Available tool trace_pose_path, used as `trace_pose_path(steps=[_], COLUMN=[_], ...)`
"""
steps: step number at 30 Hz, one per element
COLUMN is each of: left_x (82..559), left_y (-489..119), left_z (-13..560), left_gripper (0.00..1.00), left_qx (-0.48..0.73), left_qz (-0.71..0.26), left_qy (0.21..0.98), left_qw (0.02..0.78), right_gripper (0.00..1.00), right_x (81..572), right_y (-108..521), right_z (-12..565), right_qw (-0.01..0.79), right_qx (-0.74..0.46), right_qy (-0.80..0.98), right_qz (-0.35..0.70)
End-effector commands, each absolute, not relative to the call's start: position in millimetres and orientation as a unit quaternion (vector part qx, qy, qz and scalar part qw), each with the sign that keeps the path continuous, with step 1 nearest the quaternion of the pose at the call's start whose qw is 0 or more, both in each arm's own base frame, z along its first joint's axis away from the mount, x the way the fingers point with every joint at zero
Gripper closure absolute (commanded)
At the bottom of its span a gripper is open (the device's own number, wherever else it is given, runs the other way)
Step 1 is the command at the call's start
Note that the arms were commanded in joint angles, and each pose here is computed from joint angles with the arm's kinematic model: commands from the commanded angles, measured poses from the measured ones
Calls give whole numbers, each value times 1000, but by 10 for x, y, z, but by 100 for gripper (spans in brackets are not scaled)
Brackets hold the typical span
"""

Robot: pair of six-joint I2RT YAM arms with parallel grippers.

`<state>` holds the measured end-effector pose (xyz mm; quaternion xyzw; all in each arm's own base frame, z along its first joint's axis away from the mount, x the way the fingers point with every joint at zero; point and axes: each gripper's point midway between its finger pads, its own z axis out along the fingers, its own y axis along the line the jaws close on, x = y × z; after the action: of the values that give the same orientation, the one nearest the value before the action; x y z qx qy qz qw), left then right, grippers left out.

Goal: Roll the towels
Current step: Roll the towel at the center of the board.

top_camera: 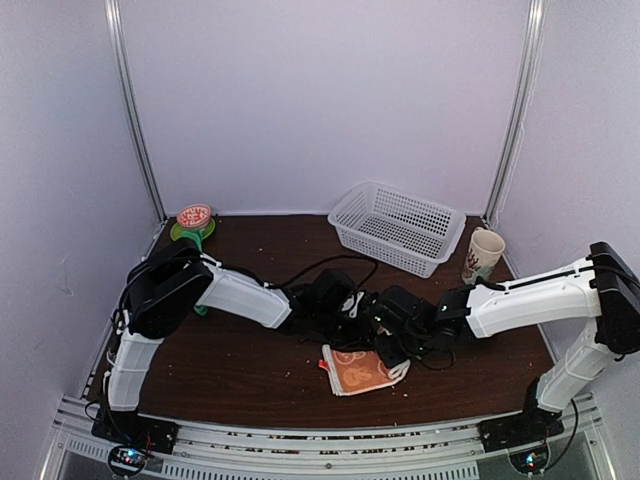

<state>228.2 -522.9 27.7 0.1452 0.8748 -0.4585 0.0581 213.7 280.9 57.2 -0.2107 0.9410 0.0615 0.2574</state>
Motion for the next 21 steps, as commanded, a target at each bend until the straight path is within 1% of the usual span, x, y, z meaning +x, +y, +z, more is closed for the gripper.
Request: trace_pose_path(steps=[1,3,4,9,12,15,19,21], left_x=[2284,2292,2294,2303,2302,2302,2307,2314], left_y=[-5213,-5218,-5224,-5243,-5243,-5250,-5266,-5272], left_z=[415,397,387,323,308,305,300,294], left_gripper=[91,92,93,94,94,94,94,94], left_qx=[147,146,146,144,144,145,146,145], left_qz=[-469,-468,-468,-468,-467,-467,-467,-466], left_qy=[868,869,869,870,870,870,870,870], left_qw=[67,68,67,65,63,63,61,62], right_gripper=[100,100,97,59,48,39,33,31], right_x=[2208,2220,2215,2176,2167,2150,2122,2103], right_y=[2662,2588,2574,2604,2616,2597,2516,2453], right_z=[589,571,568,653,747,792,765,701], right_qw=[272,272,271,271,273,270,263,252], right_qx=[-187,-177,-174,-155,-140,-117,-82,-66], right_qy=[944,946,947,950,950,950,947,948], right_qz=[16,-3,-6,29,60,104,164,184])
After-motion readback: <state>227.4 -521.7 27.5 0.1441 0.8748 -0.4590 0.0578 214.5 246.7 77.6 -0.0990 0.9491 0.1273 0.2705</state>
